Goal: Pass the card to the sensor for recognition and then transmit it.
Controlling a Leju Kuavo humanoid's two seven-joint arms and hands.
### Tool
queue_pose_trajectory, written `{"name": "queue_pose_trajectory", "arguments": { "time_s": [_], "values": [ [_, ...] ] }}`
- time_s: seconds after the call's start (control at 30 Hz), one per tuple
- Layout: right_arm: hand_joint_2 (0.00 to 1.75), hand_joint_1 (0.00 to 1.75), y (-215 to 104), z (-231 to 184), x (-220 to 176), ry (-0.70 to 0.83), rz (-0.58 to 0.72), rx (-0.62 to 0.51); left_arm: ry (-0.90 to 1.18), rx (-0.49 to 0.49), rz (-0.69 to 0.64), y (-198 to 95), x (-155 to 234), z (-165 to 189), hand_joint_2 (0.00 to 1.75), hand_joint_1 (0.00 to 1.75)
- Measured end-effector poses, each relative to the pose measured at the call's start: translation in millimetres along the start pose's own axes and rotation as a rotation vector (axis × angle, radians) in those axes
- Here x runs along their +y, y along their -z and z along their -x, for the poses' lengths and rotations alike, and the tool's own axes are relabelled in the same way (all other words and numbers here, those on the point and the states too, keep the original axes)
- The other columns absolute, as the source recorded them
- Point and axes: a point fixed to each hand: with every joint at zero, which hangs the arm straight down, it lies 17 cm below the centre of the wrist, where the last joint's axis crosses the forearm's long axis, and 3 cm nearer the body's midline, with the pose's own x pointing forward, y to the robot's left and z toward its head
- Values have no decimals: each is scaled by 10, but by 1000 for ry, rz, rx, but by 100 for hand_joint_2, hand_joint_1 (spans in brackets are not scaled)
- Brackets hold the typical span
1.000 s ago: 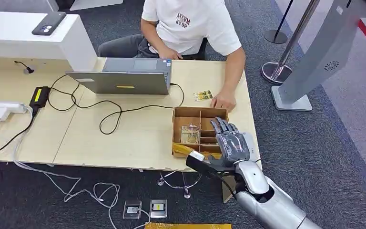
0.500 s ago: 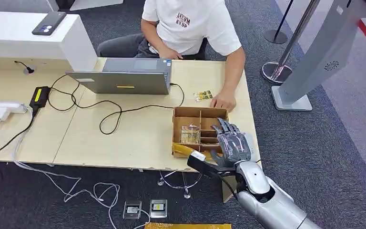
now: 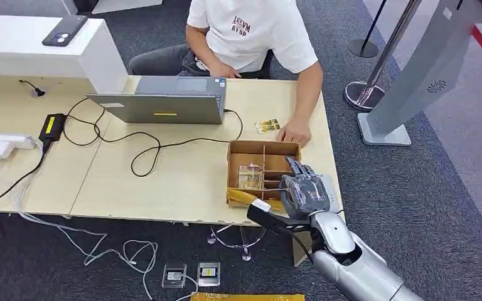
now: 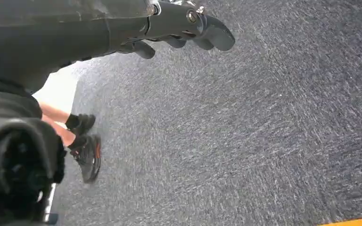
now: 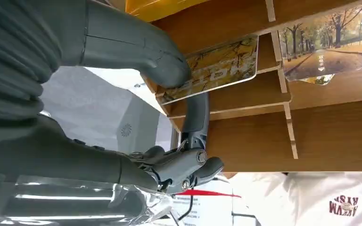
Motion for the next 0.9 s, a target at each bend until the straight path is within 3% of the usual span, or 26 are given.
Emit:
{"name": "queue_pose_trajectory", "arguments": {
  "time_s": [0.63, 0.9],
  "values": [
    [175, 175, 21, 3, -28, 21, 33, 5, -2, -4, 7, 11, 4, -33, 0, 0],
    [175, 175, 185, 22, -586, 57, 203, 17, 0, -6, 4, 10, 7, -38, 0, 0]
  ]
}}
